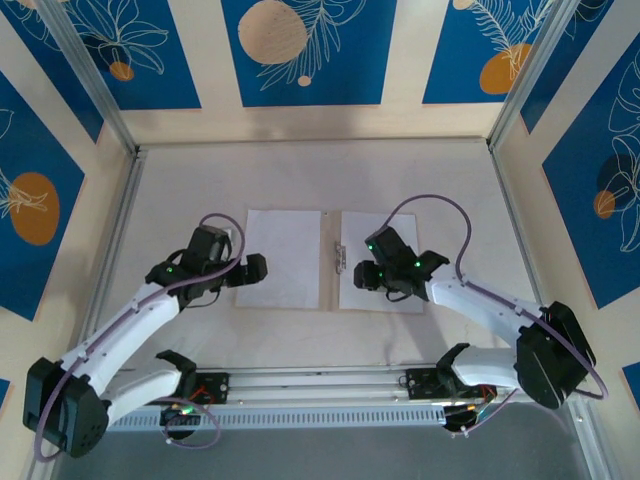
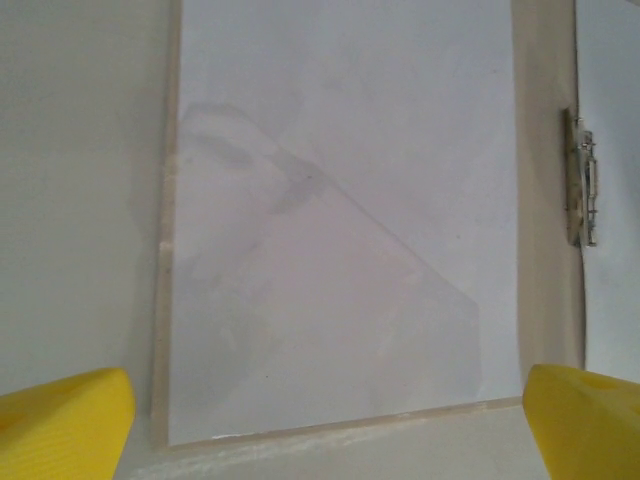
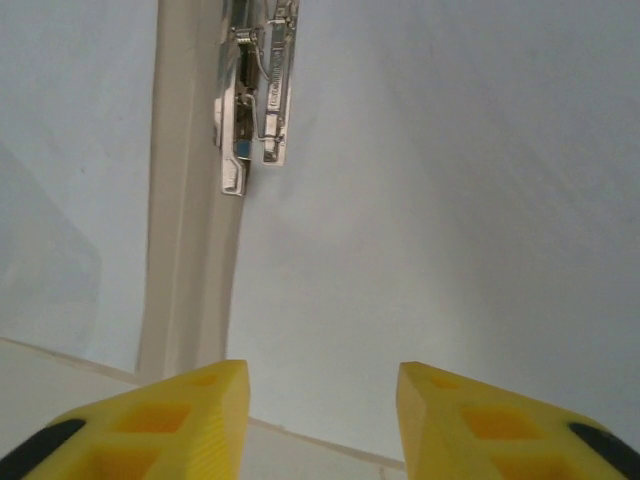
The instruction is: Put the files into the folder
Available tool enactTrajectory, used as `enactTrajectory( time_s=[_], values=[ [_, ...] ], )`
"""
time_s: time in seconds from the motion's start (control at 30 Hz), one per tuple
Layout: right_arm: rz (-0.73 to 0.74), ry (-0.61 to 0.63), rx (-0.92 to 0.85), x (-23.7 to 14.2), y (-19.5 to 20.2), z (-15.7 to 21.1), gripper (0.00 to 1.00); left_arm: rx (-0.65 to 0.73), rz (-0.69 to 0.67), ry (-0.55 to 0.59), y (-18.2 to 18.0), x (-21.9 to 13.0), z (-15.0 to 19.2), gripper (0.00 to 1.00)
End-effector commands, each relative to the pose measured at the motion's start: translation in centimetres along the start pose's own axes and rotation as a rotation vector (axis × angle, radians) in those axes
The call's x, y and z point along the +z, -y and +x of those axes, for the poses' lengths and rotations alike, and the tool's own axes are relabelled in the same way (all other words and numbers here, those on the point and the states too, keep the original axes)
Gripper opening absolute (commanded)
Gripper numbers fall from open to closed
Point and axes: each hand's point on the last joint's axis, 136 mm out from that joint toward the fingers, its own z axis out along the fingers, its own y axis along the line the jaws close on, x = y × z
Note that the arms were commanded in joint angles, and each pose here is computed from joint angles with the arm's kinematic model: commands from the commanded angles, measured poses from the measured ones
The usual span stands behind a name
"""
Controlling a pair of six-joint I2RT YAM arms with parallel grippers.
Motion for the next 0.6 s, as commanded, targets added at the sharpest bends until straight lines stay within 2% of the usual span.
enactTrajectory(
  time_s=[0.0,0.27,0.43,0.57],
  values=[
    [-0.006,0.104,0.000,0.1,0.0,-0.9,0.48,-0.048,-0.052,-0.004,-2.0,0.5,1.5,1.00],
    [-0.047,0.174,0.015,-0.2,0.5,-0.9,0.51,-0.184,-0.092,-0.067,-4.1,2.1,4.6,1.00],
    [-0.075,0.208,0.024,-0.8,0.8,-0.6,0.52,-0.285,-0.058,-0.022,-4.6,3.0,5.2,1.00],
    [-0.086,0.239,0.055,-1.3,1.4,-0.5,0.52,-0.309,-0.025,-0.012,-4.5,3.7,5.6,1.00]
  ],
)
